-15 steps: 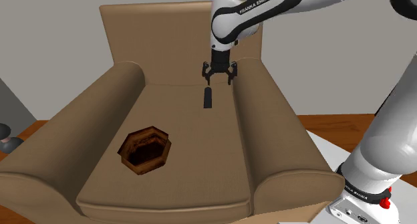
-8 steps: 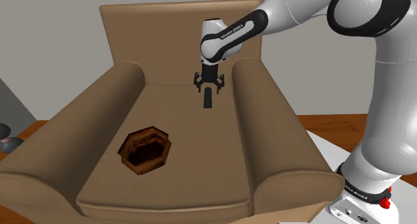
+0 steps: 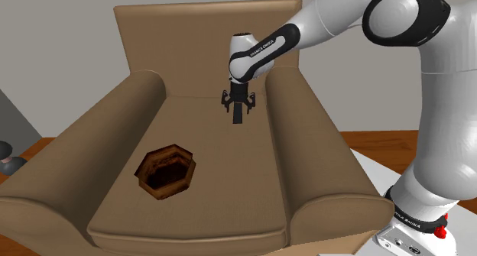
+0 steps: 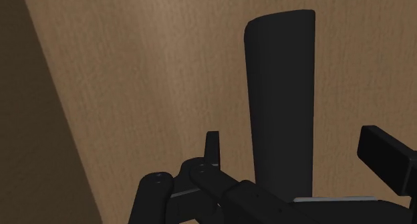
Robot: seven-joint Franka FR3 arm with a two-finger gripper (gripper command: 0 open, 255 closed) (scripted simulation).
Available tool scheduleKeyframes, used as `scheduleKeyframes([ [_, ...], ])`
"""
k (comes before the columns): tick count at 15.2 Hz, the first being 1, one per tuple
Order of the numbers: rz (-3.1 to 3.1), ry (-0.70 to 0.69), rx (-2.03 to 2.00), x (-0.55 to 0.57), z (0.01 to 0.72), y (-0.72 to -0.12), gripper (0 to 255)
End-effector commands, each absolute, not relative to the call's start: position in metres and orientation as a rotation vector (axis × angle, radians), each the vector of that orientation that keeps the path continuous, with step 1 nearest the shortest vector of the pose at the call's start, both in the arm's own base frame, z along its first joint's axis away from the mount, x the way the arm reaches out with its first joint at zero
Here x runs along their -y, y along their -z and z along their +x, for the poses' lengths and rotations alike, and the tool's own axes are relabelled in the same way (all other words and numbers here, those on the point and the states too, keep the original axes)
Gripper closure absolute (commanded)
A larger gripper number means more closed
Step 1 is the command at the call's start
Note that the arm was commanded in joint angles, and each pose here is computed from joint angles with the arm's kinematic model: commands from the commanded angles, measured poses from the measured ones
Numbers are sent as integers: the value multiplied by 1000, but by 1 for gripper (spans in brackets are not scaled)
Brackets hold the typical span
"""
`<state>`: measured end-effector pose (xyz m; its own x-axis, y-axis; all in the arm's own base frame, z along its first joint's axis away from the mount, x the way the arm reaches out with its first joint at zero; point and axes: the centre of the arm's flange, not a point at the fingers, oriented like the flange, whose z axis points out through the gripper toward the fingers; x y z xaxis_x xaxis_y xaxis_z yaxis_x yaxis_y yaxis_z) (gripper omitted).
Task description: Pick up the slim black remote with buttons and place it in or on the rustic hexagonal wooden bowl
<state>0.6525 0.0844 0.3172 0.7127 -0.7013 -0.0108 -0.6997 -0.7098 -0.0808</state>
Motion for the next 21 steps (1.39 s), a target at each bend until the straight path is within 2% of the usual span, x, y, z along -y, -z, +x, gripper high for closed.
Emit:
scheduleKeyframes([
  [1,-2834,32,-1161,-84,653,-315,0],
  [6,-2834,32,-1161,-84,653,-315,0],
  [7,-2834,32,-1161,-84,653,-315,255],
  [16,-2834,32,-1161,-84,653,-315,255],
  [21,-2834,32,-1161,-84,653,-341,255],
])
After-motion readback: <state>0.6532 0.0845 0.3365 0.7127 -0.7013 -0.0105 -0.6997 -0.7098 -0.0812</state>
